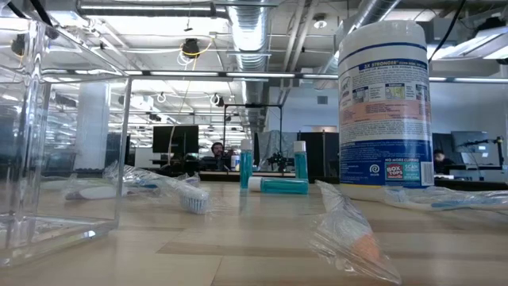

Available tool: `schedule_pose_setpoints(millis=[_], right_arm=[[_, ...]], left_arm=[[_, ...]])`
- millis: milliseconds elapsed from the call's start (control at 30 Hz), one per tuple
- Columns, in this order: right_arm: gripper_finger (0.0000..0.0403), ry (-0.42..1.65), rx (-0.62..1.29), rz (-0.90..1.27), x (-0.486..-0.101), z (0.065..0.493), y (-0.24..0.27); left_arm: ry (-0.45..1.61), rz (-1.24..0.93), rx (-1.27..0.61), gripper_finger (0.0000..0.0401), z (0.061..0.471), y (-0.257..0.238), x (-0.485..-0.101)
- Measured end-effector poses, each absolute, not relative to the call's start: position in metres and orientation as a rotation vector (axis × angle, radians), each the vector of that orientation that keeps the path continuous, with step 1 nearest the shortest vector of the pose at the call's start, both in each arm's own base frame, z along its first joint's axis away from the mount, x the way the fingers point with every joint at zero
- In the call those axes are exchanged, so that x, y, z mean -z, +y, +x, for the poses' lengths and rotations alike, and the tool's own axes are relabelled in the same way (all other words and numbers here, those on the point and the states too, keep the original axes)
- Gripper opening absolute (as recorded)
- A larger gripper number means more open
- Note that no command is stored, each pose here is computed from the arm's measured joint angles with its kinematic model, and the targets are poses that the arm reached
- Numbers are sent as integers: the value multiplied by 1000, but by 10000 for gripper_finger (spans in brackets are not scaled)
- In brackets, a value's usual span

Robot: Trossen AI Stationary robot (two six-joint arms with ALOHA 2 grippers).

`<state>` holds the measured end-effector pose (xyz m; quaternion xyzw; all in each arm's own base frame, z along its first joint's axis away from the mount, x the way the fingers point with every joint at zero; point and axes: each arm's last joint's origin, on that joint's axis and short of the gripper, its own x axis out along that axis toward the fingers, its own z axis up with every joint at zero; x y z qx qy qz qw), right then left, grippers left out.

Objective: Pick & Place toothbrushing station
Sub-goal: Put the right green toothbrush into the transparent organizer

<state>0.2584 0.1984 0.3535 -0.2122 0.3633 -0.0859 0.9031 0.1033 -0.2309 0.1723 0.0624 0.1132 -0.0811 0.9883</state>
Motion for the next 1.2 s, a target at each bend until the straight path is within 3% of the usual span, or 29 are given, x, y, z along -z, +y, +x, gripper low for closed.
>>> schedule_pose_setpoints(millis=[533, 1200], right_arm=[[111, 753, 177, -443, -354, 258, 198], [111, 753, 177, -440, -354, 258, 198]], left_arm=[[253, 14, 136, 23, 100, -222, -157], [208, 51, 66, 133, 101, -220, -159]])
